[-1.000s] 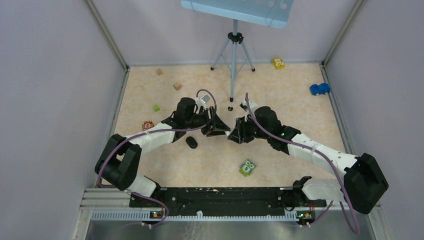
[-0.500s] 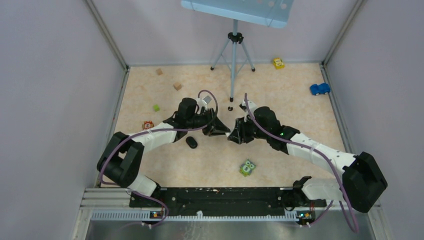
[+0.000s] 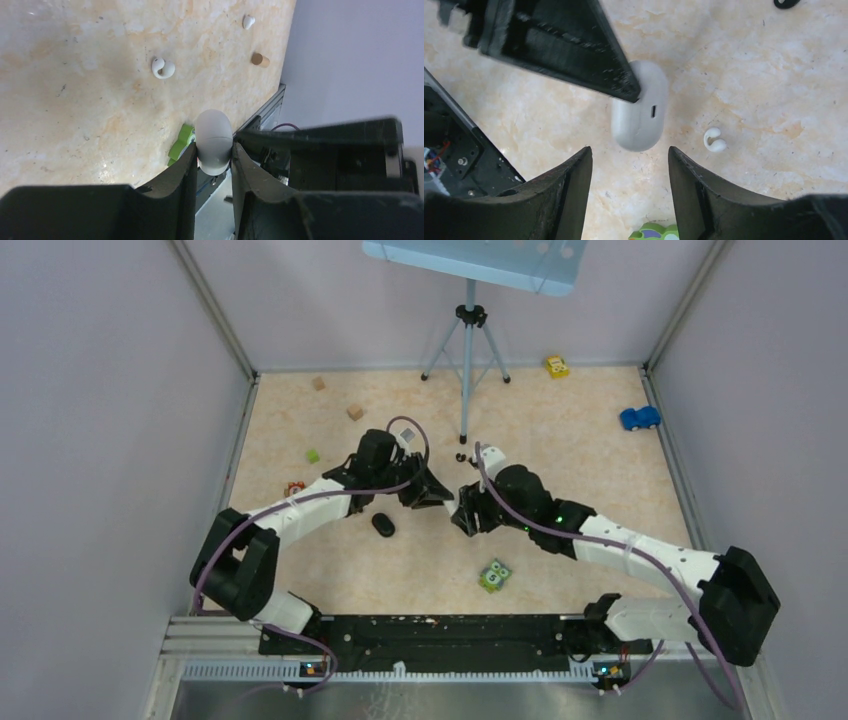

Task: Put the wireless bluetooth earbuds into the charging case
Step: Pass from the left arm to the right, then pass from the right arm to the left

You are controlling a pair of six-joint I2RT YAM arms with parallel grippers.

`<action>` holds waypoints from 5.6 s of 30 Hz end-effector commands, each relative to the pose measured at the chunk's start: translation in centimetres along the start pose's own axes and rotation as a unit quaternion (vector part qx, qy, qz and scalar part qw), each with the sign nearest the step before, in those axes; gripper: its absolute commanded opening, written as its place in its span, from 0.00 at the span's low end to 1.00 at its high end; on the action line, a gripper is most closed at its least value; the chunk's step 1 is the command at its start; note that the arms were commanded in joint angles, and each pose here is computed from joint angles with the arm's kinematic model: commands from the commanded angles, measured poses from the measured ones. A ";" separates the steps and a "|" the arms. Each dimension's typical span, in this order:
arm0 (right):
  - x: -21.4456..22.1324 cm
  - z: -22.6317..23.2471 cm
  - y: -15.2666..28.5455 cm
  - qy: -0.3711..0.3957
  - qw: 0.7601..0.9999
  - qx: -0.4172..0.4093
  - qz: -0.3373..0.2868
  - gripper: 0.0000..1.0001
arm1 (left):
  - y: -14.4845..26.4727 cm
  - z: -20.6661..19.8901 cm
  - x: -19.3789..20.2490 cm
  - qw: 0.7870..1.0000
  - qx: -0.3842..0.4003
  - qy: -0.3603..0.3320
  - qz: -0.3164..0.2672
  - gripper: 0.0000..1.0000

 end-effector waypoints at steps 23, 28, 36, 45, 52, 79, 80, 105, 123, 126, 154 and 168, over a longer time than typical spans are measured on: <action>-2.4 5.1 -2.8 0.201 0.958 0.202 -0.041 0.45 | 2.6 -3.0 -1.1 0.997 -0.061 0.041 -0.035 0.00; -2.5 5.3 -3.2 0.195 0.956 0.214 -0.052 0.44 | 2.8 -2.8 -1.2 0.996 -0.068 0.045 -0.035 0.00; -3.1 5.9 -4.0 0.199 0.955 0.209 -0.064 0.35 | 3.1 -3.1 -1.2 0.996 -0.067 0.045 -0.040 0.00; -3.8 6.0 -4.0 0.190 0.954 0.220 -0.076 0.00 | 2.9 -3.3 -1.1 0.997 -0.057 0.042 -0.033 0.00; -3.9 5.9 -4.0 0.188 0.953 0.223 -0.079 0.00 | 2.9 -3.6 -1.0 0.999 -0.023 0.032 -0.031 0.50; -1.5 2.7 -2.3 0.015 0.985 0.153 -0.082 0.00 | 10.3 -1.9 -6.2 0.992 0.004 0.006 -0.125 0.83; -1.5 2.4 -2.0 0.001 0.986 0.144 -0.085 0.00 | 10.6 -2.0 -6.3 0.991 0.005 -0.005 -0.133 0.84; -5.6 -0.9 2.4 -0.262 0.942 -0.051 -0.205 0.00 | 8.4 -1.2 -1.3 0.975 0.196 -0.101 -0.019 0.99; -5.7 0.6 1.3 -0.371 0.893 -0.150 -0.207 0.00 | 5.9 -2.3 0.7 0.957 0.272 -0.097 -0.003 0.83; -5.3 0.7 1.3 -0.401 0.880 -0.156 -0.201 0.00 | 5.9 -2.5 0.7 0.955 0.282 -0.094 0.000 0.79; -4.6 0.4 2.6 -0.461 0.837 -0.204 -0.212 0.00 | 4.5 -2.3 0.3 0.945 0.320 -0.065 0.013 0.64; -4.1 0.6 2.7 -0.462 0.834 -0.217 -0.211 0.00 | 3.3 -3.4 0.3 0.942 0.327 -0.061 0.043 0.15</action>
Point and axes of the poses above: each gripper's point midway between its finger pads, its own y axis back along the fingers, its own z axis along the line the jaws close on, x = y × z, the point moved 7 cm from there along y, back along the fingers, and after that the axes turned 13 degrees about y, right-handed, at the moved point
